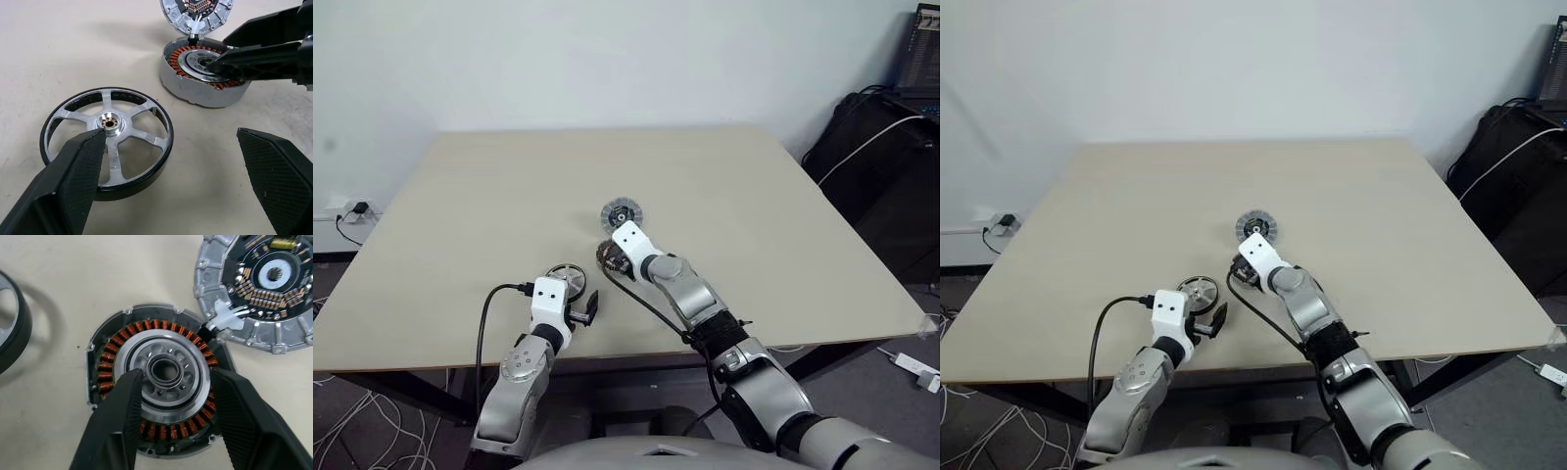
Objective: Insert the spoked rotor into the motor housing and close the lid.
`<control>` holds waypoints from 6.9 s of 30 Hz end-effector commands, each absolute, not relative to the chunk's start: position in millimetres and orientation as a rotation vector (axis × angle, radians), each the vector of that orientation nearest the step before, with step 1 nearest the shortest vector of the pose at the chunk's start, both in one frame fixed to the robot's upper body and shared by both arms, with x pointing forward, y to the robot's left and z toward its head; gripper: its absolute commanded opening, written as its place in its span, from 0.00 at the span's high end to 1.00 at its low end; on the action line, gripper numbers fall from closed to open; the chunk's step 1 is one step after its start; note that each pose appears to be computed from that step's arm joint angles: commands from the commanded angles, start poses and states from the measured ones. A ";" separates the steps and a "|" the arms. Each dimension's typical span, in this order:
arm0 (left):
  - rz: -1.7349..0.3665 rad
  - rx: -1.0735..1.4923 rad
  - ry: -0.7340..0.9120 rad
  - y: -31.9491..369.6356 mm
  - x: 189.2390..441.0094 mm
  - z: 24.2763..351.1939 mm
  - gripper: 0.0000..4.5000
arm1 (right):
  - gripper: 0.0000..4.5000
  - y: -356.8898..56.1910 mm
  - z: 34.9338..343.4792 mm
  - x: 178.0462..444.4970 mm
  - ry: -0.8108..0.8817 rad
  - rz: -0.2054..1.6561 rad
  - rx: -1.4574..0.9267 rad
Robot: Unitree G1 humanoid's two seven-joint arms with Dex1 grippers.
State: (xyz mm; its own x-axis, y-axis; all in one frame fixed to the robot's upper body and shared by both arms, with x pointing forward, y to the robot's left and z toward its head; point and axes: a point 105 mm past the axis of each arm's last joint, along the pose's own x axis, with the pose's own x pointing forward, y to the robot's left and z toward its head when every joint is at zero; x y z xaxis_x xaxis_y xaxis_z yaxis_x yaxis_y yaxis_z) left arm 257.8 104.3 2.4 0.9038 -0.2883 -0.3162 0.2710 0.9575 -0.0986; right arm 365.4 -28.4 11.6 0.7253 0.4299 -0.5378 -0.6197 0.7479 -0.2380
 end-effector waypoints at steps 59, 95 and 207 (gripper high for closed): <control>-0.277 -0.078 0.278 102.0 261.7 12.1 0.00 | 0.65 0.5 31.7 334.8 0.427 0.996 -0.352; -0.264 -0.083 0.272 103.4 261.4 13.1 0.00 | 0.99 -36.6 29.2 348.4 0.442 0.920 -0.489; -0.253 -0.111 0.282 102.5 256.8 9.0 0.00 | 1.00 -74.5 28.6 331.3 0.594 0.725 -0.486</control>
State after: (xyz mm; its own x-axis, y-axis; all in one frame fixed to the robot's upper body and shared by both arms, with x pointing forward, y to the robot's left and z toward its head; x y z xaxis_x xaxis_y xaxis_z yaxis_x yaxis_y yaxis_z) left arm 252.0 103.8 -2.6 0.9119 -0.2641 -0.3141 0.2310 0.9630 -0.1392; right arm 327.7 -76.9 21.1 0.5907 0.4546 -0.6666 -0.7270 0.6584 -0.1951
